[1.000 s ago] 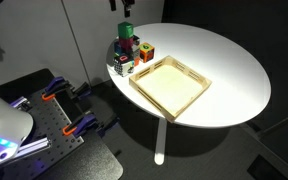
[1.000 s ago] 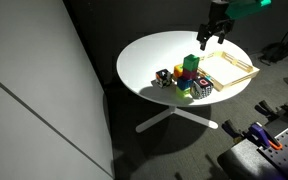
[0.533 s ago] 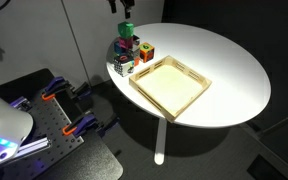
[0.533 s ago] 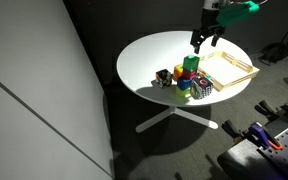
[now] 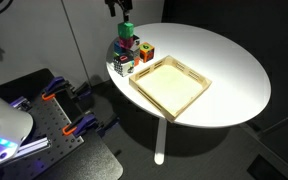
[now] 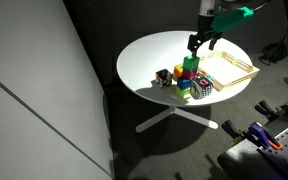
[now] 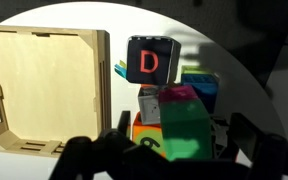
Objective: Put the green block on the wooden tray
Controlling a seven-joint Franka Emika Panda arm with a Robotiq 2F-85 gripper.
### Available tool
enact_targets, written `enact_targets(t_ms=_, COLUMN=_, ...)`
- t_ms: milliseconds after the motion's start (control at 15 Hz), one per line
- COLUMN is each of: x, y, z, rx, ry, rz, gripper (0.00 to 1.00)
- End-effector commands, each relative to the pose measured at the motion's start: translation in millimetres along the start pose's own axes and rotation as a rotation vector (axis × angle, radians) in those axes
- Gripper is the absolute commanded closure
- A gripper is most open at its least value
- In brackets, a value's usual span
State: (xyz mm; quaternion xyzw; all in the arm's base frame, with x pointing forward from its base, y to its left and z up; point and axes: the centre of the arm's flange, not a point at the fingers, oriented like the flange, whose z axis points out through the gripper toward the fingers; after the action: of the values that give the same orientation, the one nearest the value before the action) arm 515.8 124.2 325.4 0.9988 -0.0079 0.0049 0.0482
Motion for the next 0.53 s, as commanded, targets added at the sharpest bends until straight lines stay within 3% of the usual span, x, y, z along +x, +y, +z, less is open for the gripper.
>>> enact_targets(t_ms=0, x=9, y=-2, z=8, rx=-0.031, ry=0.004, rz=0.026, gripper=0.00)
enact_targets(t_ms=467, x=16, y=-3, z=23, rx=-0.048, ry=-0.011, rz=0.040, gripper=0.00)
